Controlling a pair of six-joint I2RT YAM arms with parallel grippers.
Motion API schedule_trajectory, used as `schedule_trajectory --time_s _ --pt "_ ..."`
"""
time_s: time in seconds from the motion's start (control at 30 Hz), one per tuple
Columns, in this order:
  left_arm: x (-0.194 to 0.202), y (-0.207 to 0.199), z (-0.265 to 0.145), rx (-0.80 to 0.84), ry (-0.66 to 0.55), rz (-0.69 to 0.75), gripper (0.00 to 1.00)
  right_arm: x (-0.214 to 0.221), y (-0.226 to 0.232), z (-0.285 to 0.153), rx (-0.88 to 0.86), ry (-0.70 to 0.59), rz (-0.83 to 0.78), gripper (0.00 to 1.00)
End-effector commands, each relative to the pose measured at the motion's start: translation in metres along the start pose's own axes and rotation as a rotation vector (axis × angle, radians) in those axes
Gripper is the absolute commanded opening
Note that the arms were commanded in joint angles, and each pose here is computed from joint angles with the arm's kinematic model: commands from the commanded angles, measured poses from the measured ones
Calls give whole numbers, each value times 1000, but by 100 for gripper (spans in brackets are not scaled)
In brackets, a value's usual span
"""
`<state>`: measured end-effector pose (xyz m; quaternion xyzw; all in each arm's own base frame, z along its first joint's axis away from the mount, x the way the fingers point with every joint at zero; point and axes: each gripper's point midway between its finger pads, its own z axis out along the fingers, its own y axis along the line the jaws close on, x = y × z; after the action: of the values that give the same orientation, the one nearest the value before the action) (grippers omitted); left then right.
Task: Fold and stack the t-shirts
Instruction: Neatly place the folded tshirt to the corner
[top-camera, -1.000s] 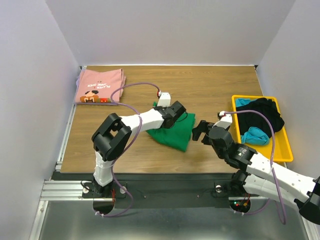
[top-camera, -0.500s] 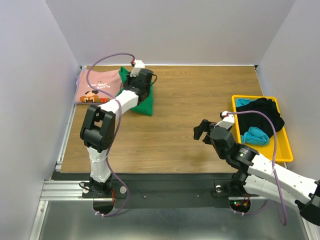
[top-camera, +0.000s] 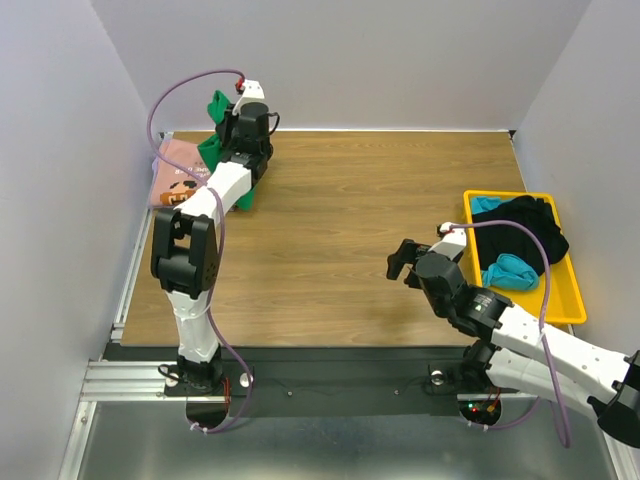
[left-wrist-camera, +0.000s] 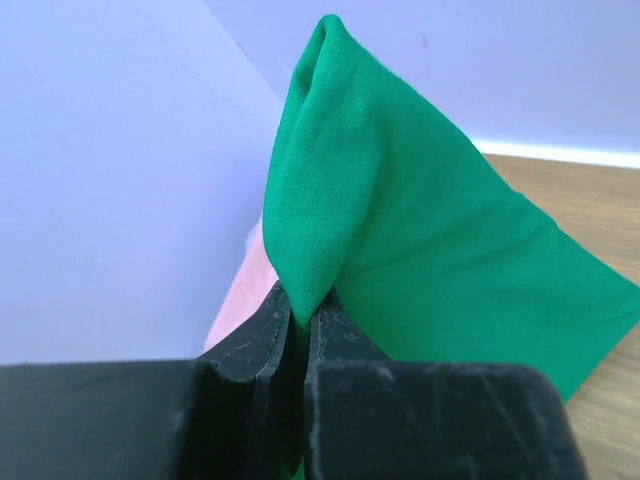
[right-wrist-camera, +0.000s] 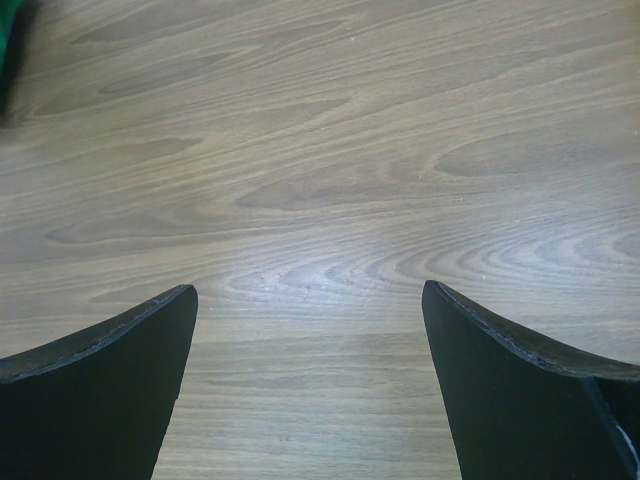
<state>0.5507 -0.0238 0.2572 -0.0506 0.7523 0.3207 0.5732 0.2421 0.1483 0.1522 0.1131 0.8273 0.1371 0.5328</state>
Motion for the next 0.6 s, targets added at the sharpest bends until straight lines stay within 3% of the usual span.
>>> schedule_trajectory --time_s 0.0,0.17,0.57 --pt "-59 39 -2 -30 -121 -100 0 -9 -3 2 32 -37 6 100" --pt "-62 52 9 5 -133 -142 0 -8 -1 2 28 -29 -1 100" --pt "4 82 79 -52 -16 -230 0 -9 -6 5 60 -41 -21 100"
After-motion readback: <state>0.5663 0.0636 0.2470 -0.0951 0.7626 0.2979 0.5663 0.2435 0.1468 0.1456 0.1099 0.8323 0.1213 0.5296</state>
